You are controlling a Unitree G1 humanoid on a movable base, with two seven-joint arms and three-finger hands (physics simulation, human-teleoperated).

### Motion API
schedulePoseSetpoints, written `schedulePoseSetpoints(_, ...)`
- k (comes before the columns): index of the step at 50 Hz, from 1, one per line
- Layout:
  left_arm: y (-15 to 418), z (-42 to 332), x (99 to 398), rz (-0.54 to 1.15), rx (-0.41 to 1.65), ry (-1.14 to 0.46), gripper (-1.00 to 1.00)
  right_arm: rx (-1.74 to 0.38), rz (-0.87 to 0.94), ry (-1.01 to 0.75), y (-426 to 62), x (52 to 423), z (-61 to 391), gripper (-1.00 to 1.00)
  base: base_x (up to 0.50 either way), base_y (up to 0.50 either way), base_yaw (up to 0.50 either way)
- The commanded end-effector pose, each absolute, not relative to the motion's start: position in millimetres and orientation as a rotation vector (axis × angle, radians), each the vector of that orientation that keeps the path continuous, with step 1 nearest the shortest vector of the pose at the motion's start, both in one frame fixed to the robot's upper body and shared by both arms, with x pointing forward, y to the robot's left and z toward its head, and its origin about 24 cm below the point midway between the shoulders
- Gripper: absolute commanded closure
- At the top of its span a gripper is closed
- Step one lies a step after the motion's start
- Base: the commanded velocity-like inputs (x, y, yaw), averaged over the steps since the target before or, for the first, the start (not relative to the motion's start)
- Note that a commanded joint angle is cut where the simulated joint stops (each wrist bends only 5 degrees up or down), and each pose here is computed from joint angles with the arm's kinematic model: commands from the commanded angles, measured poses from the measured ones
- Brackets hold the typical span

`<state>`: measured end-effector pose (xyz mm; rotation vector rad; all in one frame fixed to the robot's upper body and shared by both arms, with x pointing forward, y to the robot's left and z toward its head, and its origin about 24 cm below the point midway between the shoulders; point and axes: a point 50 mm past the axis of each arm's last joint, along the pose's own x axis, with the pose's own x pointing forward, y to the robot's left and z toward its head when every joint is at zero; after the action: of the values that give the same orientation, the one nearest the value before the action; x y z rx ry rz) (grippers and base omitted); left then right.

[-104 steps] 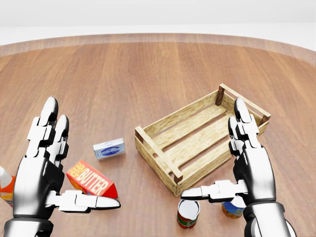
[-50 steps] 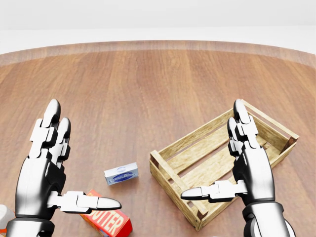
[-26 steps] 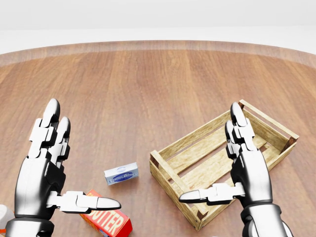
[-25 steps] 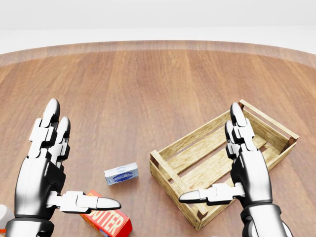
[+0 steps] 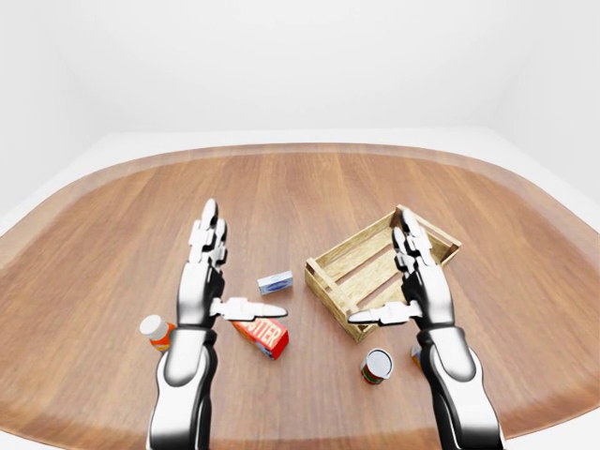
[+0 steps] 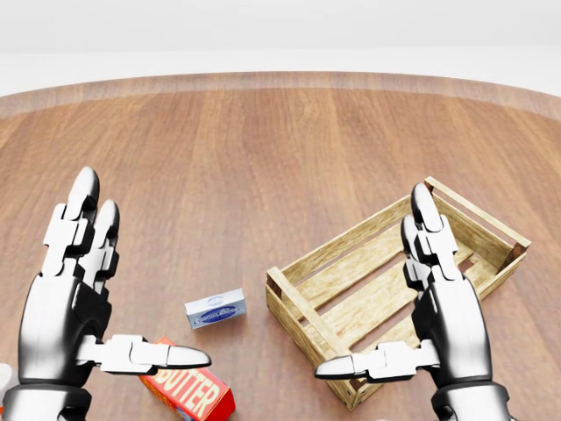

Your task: Pick up the tomato sauce, and put it in the wooden tray.

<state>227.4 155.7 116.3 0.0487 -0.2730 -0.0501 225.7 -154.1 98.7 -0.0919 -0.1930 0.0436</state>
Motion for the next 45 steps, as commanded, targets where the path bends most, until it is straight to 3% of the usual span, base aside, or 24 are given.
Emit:
schedulePoseSetpoints(1,159,125,228,-0.042,0.043,-0.31,-1.0,-0.1,0.047,-0.237,-152,204,110,-1.0,0.0,0.0,0.0)
schedulePoseSetpoints(19,159,120,229,-0.041,0.044,-0.289,-1.0,-0.154,0.058,-0.101,-162,157,96,-1.0,0.0,0.0,0.0)
schedulePoseSetpoints(28,160,120,230,-0.038,0.044,-0.288,-1.0,-0.158,0.058,0.088,-168,135,64,-1.0,0.0,0.0,0.0)
schedulePoseSetpoints(45,160,117,231,-0.037,0.046,-0.275,-1.0,-0.142,0.052,0.165,-178,104,40,-1.0,0.0,0.0,0.0)
